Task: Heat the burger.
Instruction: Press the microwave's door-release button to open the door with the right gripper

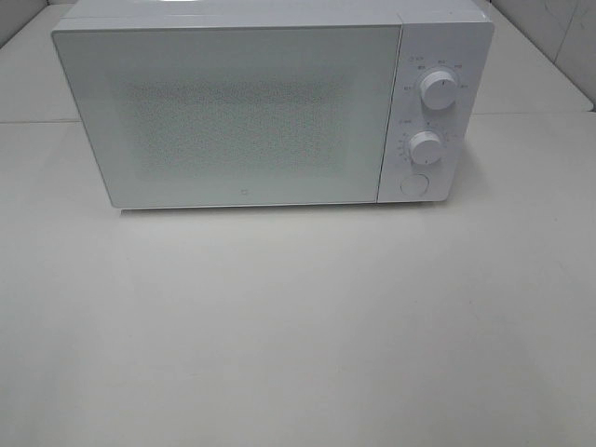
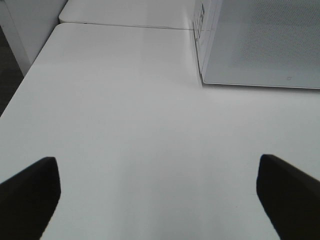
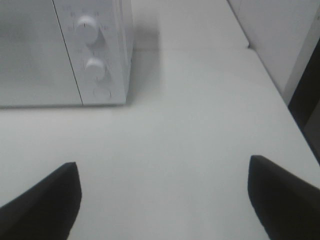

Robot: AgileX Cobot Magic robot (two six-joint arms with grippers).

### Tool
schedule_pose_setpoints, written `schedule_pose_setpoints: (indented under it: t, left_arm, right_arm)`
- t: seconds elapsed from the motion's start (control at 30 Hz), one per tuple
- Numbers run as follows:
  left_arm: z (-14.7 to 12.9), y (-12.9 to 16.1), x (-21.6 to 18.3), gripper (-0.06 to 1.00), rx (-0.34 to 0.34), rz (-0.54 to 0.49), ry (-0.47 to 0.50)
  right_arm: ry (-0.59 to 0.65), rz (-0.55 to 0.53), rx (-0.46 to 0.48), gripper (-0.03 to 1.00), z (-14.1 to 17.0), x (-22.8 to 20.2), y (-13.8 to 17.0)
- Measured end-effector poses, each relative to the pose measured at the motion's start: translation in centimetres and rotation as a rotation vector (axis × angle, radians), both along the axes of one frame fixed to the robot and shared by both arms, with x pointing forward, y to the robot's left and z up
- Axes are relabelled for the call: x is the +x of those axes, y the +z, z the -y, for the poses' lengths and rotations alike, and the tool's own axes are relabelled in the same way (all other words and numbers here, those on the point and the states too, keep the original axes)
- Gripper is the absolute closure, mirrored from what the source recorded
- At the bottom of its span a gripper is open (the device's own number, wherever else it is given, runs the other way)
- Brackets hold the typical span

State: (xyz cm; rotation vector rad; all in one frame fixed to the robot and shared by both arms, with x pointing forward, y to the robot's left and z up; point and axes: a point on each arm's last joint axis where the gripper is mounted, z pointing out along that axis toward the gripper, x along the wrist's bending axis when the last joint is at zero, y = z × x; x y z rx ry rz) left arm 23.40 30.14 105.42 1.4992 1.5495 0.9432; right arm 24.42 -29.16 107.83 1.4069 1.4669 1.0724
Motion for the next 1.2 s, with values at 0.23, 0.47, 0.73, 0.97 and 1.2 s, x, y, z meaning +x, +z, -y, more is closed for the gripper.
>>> schedule_pose_setpoints:
  t: [0.23, 0.47, 0.73, 0.97, 1.2]
  left_arm:
    - [0.0, 0.0, 0.0, -0.04, 0.0, 0.0, 0.0]
    - [0.0, 0.0, 0.0, -0.04, 0.0, 0.0, 0.0]
    - [0.0, 0.0, 0.0, -0.04, 0.0, 0.0, 0.0]
    - [0.0, 0.0, 0.0, -0.04, 0.0, 0.0, 0.0]
    - [0.0, 0.0, 0.0, -0.04, 0.0, 0.0, 0.0]
  right_arm:
    - [0.005, 0.049, -0.064, 0.42, 0.2, 3.2, 1.3]
    - [0.002, 0.139, -0.125, 0.95, 0.5, 6.3, 0.2]
    - [-0.057, 0.257, -0.115, 0.95, 1.1, 8.7, -2.8]
    - [-0.113, 0.269, -0.051, 0.95, 1.5, 10.9, -4.5]
    - [-0.14, 0.244, -0.071, 0.95, 1.9, 12.8, -6.3]
